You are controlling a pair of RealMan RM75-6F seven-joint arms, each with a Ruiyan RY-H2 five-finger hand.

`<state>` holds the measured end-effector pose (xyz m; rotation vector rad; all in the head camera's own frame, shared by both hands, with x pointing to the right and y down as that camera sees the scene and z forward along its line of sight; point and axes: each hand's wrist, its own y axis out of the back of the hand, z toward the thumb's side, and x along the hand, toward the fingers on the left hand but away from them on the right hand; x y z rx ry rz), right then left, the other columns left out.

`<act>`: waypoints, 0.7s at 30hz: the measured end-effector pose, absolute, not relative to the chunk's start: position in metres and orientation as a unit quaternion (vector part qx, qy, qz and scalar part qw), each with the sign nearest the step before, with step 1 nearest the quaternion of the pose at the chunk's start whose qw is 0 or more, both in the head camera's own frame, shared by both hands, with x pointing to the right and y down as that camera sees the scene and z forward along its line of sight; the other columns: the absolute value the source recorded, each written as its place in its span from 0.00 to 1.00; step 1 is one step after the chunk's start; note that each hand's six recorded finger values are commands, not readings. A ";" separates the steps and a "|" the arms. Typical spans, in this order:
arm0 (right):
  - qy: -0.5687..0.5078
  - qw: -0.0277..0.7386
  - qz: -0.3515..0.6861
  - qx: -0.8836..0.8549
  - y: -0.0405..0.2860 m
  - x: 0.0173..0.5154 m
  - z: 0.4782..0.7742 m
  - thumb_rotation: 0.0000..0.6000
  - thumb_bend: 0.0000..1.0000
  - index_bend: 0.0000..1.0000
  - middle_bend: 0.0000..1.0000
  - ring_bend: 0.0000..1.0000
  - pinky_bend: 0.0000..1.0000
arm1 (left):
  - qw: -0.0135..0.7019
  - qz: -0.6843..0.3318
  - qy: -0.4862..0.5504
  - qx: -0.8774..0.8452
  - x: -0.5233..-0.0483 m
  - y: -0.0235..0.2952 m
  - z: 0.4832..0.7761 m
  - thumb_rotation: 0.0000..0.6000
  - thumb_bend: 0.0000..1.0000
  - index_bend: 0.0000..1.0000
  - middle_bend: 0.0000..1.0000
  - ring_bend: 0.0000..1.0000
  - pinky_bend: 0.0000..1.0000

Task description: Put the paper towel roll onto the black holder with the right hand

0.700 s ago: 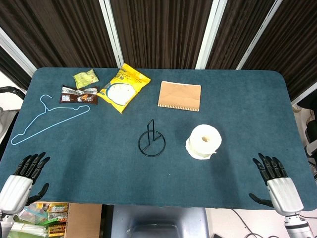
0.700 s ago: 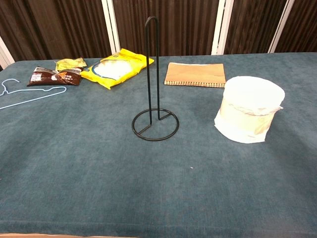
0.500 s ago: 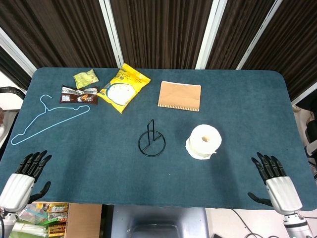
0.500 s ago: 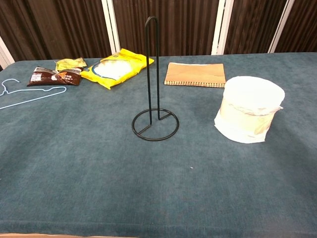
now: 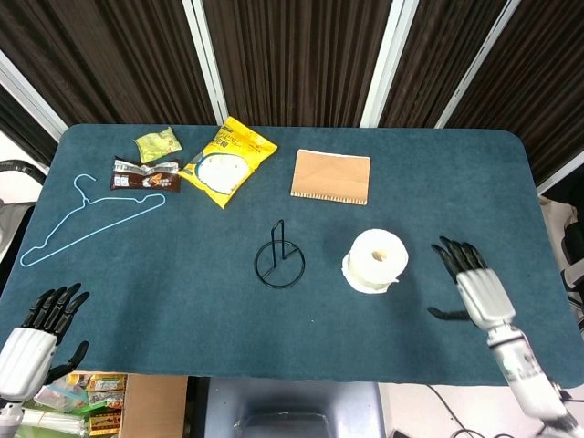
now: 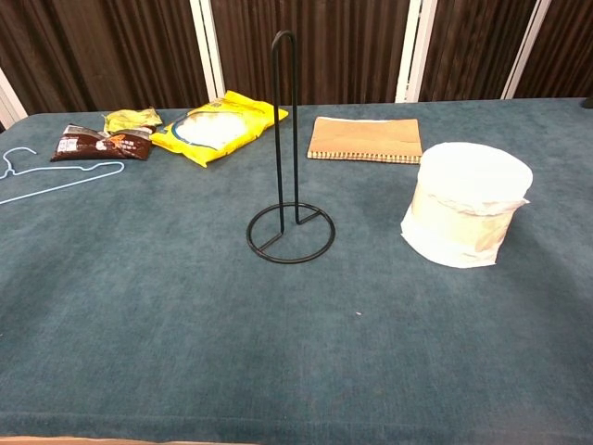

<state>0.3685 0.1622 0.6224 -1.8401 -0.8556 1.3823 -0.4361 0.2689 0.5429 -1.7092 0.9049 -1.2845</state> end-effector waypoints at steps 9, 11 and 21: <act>-0.316 0.283 0.550 -0.719 0.122 0.346 0.658 1.00 0.09 0.00 0.00 0.00 0.00 | 0.398 -0.510 0.362 -0.671 -0.442 0.270 0.540 1.00 0.42 0.00 0.00 0.02 0.10; -0.312 0.273 0.554 -0.722 0.118 0.342 0.663 1.00 0.09 0.00 0.00 0.00 0.00 | 0.398 -0.509 0.361 -0.673 -0.443 0.272 0.540 1.00 0.42 0.00 0.00 0.02 0.10; -0.283 0.240 0.566 -0.736 0.106 0.318 0.686 1.00 0.09 0.02 0.01 0.00 0.00 | 0.396 -0.509 0.358 -0.675 -0.441 0.272 0.542 1.00 0.42 0.00 0.00 0.02 0.10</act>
